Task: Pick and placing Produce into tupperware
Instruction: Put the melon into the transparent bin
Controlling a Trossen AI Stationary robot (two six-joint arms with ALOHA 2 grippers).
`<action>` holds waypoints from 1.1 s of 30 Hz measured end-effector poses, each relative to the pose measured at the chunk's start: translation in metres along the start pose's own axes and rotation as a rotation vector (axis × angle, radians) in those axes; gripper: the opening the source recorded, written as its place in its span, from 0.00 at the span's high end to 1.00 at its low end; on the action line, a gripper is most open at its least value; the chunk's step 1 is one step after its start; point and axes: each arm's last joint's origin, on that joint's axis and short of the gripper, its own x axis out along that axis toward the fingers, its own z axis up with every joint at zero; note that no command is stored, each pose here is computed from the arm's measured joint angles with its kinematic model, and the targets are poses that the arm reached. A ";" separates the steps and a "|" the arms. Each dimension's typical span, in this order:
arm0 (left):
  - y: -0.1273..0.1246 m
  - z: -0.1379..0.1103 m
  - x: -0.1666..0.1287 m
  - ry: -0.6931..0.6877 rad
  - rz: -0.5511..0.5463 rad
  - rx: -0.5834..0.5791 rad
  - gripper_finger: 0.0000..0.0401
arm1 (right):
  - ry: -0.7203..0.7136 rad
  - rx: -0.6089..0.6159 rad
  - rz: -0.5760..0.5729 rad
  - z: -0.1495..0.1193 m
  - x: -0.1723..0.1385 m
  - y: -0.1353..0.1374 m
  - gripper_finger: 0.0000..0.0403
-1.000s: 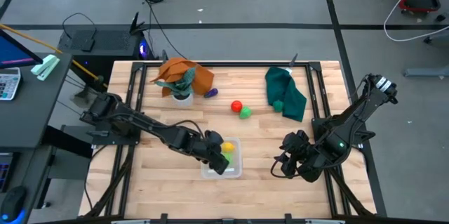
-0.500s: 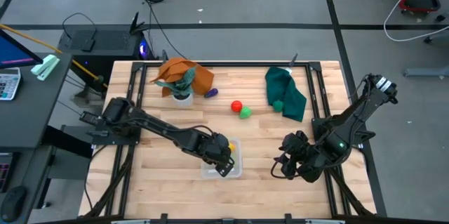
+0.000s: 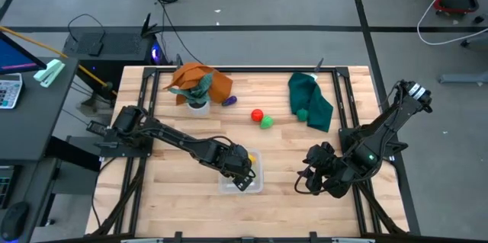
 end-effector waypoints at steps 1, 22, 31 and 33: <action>0.000 0.000 0.000 0.001 0.001 0.001 0.43 | 0.000 0.000 0.000 0.000 0.000 0.000 0.51; 0.001 -0.002 0.000 0.028 0.001 -0.001 0.41 | -0.004 0.000 -0.001 0.000 0.000 0.000 0.51; -0.003 -0.007 -0.001 0.062 -0.025 0.002 0.41 | -0.004 0.001 -0.001 0.000 0.000 0.000 0.51; -0.003 -0.008 -0.001 0.066 -0.027 0.005 0.41 | -0.004 0.001 -0.001 0.000 0.000 0.000 0.51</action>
